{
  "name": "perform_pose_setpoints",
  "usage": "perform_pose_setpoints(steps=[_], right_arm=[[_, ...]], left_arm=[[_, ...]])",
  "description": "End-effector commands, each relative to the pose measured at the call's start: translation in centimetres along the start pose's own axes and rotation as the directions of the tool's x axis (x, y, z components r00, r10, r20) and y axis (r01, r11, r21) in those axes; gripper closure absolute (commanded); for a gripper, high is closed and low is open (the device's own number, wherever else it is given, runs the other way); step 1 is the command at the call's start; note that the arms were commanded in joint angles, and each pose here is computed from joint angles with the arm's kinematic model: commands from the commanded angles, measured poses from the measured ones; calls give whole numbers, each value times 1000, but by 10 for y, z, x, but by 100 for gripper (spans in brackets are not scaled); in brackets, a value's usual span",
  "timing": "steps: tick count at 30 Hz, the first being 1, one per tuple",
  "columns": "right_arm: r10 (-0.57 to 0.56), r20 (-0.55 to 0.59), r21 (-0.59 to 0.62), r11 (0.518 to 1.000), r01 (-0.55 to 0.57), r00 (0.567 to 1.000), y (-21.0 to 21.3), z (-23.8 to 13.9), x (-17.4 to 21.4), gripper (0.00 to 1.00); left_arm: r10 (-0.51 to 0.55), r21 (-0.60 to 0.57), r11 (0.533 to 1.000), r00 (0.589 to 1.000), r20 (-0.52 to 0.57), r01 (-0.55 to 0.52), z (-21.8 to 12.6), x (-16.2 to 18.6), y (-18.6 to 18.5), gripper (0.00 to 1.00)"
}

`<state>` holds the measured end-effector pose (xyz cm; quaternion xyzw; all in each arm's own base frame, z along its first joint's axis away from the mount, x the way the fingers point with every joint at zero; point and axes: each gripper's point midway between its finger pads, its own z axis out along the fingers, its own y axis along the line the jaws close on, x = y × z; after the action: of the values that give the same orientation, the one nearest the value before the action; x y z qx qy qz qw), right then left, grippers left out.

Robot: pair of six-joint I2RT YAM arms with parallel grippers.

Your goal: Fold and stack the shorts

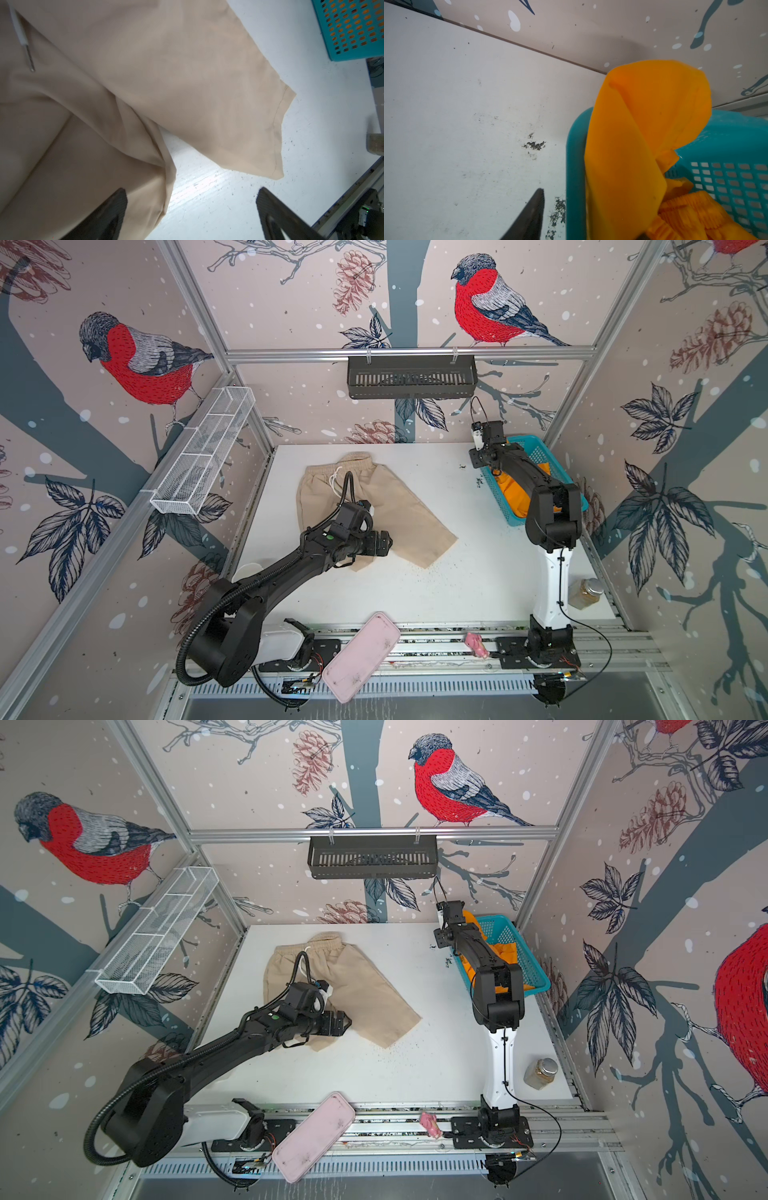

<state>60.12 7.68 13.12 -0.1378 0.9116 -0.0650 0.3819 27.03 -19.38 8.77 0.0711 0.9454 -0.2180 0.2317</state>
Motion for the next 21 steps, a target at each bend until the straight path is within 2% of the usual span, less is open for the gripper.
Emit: perform_pose_setpoints(steps=[1,4,7,10,14,17,21], right_arm=[[100,160,-24,995,-97,982,-7,-38,-44,36],[140,242,-78,989,-125,960,2,-87,-58,33],[161,250,-163,979,-123,955,35,-127,-45,30],[120,185,-229,971,-76,975,83,-148,-3,28],[58,66,-305,952,-35,996,137,-156,71,27],[22,-32,-325,945,-31,999,155,-152,125,28],[24,-88,-365,929,-55,996,166,-155,162,30]], left_arm=[[-58,-111,993,996,-62,51,1,23,22,3],[-82,-107,992,994,-79,73,2,35,24,3],[-89,-112,991,990,-106,77,6,44,25,3],[-74,-121,991,986,-151,56,9,55,22,3],[-56,-138,990,975,-214,27,12,74,19,3],[-54,-160,987,965,-256,13,15,87,23,3],[-55,-168,986,955,-292,5,22,92,23,3]])
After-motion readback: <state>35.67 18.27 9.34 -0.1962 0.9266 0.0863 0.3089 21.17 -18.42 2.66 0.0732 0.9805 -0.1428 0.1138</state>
